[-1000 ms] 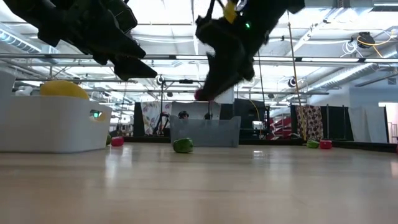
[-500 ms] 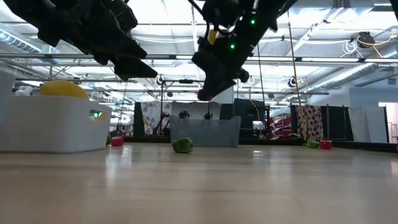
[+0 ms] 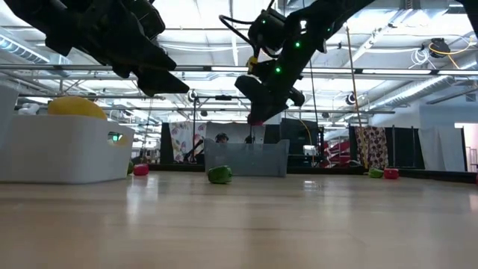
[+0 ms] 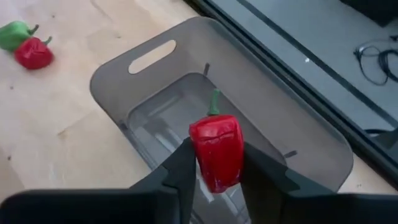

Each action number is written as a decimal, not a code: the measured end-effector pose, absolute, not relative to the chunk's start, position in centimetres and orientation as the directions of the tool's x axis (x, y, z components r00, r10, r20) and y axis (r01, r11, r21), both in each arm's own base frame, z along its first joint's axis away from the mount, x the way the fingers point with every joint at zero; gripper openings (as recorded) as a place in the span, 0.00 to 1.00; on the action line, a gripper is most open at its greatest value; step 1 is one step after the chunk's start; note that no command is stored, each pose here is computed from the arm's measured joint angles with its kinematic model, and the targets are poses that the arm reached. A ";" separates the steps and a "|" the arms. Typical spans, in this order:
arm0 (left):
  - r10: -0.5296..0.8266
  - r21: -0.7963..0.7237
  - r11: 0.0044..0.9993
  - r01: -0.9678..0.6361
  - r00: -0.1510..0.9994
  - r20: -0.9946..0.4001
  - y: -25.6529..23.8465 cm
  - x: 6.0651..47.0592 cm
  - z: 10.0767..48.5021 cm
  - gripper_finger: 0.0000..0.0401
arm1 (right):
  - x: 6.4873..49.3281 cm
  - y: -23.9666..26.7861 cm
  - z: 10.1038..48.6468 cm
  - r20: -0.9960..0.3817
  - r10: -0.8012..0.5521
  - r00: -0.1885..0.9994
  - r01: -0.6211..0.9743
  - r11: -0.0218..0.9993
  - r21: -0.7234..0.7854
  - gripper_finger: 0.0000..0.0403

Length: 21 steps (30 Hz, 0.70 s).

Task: Sort produce into baskets
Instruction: Put the red chili pepper into the black transparent bin

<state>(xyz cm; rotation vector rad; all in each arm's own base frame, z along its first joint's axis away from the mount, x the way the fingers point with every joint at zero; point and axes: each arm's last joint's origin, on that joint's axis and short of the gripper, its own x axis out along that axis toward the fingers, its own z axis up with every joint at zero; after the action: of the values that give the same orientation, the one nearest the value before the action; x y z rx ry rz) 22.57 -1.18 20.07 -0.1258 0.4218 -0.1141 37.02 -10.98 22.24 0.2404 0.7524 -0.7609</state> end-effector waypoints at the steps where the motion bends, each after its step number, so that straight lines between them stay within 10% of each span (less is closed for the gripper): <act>1: -0.136 -0.145 0.986 0.084 0.906 -0.400 -1.2 22.6 20.1 0.85 | 37.0 -11.2 22.2 -0.698 -0.527 0.485 0.701 0.712 -0.050 0.29; 21: -0.137 -0.145 0.986 0.084 0.906 -0.400 -1.2 22.6 20.1 0.85 | 35.1 -10.2 27.9 -0.919 -0.165 0.358 0.659 0.742 0.124 0.52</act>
<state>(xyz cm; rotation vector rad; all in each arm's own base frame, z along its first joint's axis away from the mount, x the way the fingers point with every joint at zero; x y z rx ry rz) 22.57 -1.19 20.07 -0.1257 0.4218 -0.1144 35.12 -10.20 27.95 0.5307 1.0834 -0.5647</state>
